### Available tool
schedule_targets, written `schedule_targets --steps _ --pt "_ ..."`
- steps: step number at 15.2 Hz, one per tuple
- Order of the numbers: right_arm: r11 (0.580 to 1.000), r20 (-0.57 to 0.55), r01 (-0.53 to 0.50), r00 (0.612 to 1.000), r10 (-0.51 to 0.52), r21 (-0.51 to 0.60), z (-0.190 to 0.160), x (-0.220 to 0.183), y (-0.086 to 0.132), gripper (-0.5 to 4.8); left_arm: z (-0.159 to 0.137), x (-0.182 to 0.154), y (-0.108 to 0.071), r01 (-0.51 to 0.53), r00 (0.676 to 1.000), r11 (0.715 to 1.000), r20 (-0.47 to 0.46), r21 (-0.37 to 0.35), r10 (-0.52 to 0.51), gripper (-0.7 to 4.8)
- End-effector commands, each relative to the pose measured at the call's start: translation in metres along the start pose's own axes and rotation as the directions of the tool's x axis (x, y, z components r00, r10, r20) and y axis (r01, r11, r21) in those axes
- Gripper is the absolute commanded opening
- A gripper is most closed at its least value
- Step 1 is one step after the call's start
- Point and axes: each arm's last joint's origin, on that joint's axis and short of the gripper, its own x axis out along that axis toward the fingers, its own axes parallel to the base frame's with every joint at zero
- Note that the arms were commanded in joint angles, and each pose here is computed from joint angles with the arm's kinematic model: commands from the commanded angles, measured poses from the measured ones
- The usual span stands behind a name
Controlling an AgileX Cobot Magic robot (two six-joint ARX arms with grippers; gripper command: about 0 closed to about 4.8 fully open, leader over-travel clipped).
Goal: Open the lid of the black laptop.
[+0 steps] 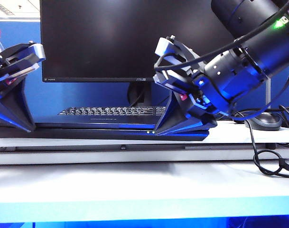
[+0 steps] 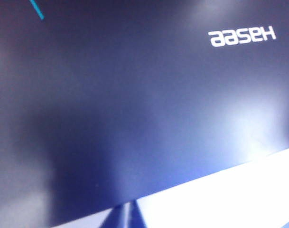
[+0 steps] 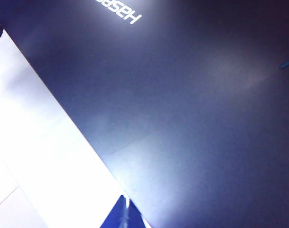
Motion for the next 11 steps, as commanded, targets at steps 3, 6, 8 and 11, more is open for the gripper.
schedule_targets --steps 3,6,8,11 --pt "0.999 0.113 0.050 0.992 -0.048 -0.012 0.014 -0.001 -0.002 -0.01 0.007 -0.001 0.000 -0.026 0.998 0.999 0.066 0.022 0.025 -0.07" --pt "0.999 0.132 0.049 0.990 -0.047 -0.014 0.016 -0.002 -0.002 -0.01 0.010 -0.001 0.000 -0.024 0.995 0.999 0.096 0.028 0.022 -0.07" --pt "0.998 0.139 0.057 0.989 -0.057 -0.002 0.016 -0.002 -0.006 -0.01 0.012 -0.001 0.000 -0.024 0.993 0.999 0.113 0.031 0.020 -0.06" --pt "0.998 0.165 0.065 0.984 -0.064 0.002 0.019 -0.003 -0.008 -0.01 0.016 -0.002 0.000 -0.022 0.988 0.999 0.154 0.036 0.016 -0.07"
